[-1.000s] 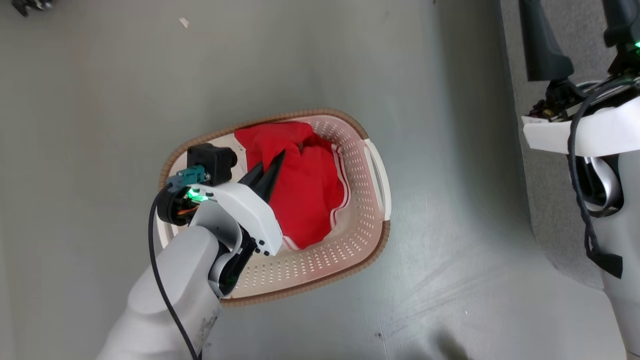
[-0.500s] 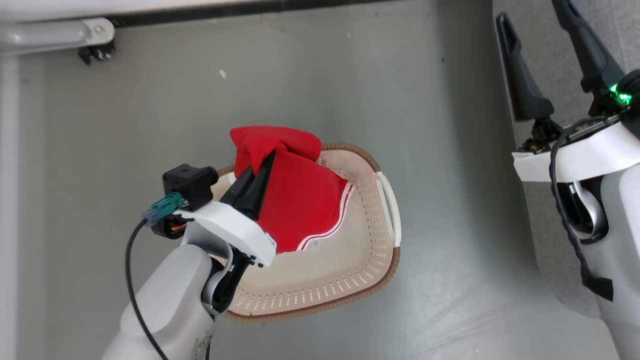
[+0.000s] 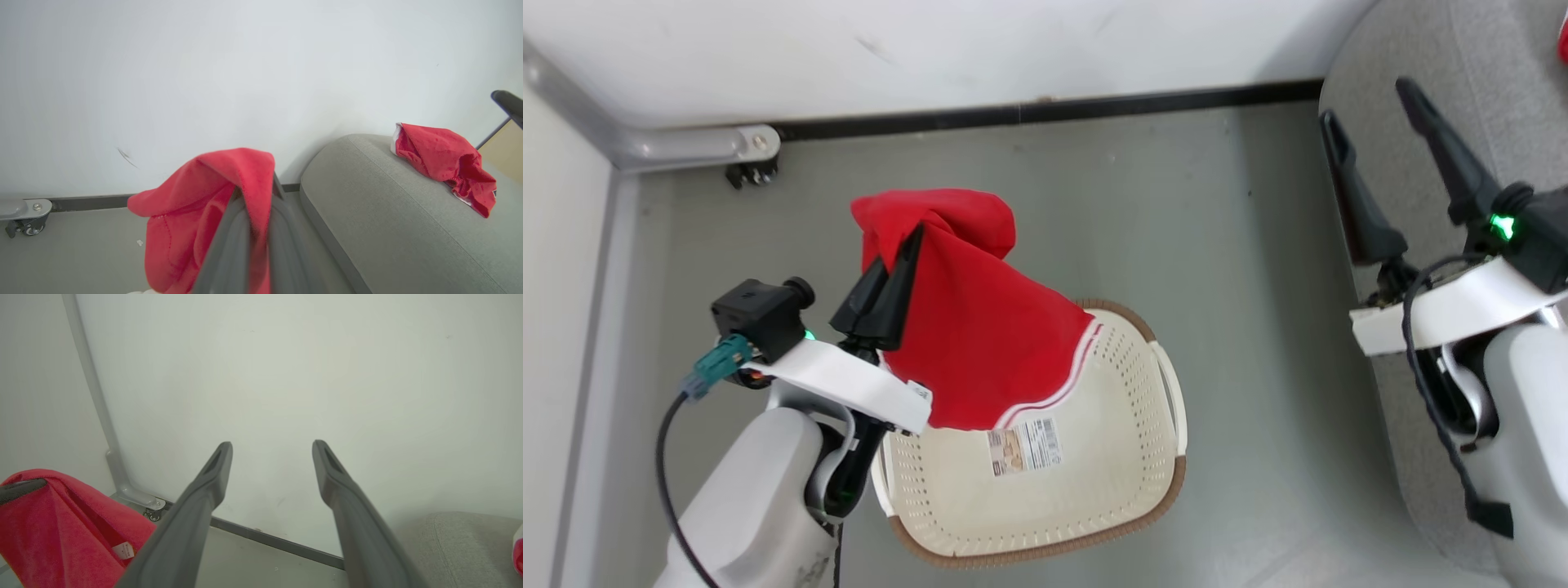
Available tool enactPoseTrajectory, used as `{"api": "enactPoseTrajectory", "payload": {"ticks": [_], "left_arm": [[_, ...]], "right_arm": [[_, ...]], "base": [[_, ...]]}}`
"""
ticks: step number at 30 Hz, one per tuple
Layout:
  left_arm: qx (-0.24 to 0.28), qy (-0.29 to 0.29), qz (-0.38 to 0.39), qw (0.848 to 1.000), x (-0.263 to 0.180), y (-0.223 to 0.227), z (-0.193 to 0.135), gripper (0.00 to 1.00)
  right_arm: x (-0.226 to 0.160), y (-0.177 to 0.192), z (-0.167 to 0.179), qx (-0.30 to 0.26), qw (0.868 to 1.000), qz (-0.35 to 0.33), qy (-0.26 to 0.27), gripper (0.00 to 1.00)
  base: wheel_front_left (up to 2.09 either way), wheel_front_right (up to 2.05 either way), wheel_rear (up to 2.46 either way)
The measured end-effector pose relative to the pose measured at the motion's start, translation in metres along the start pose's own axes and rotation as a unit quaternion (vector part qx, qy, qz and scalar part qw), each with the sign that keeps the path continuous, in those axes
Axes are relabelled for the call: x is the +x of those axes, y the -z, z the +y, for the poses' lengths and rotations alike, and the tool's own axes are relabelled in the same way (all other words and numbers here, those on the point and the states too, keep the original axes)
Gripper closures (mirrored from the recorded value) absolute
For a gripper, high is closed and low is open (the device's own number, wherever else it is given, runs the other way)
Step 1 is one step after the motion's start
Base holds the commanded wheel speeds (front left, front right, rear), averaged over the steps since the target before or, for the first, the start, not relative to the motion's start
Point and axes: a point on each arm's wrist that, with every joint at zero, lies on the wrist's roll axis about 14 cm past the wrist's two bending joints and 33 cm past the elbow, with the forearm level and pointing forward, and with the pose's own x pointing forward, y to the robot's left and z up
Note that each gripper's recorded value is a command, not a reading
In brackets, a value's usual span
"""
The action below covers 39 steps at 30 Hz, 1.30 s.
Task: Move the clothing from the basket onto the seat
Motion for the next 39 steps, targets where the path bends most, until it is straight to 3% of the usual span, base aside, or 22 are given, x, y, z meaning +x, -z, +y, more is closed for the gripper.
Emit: {"api": "enactPoseTrajectory", "payload": {"ticks": [14,39], "left_arm": [[0.057,0.005,-0.117,0.992,-0.035,-0.093,-0.019,1.00],[0.096,-0.042,-0.180,0.978,-0.114,-0.135,-0.023,1.00]], "right_arm": [[-0.036,-0.022,0.013,0.013,1.000,0.008,0.001,0.00],[-0.092,-0.045,0.031,0.030,0.999,0.012,0.006,0.00]], "base": [[0.00,0.00,0.00],[0.00,0.00,0.00]]}}
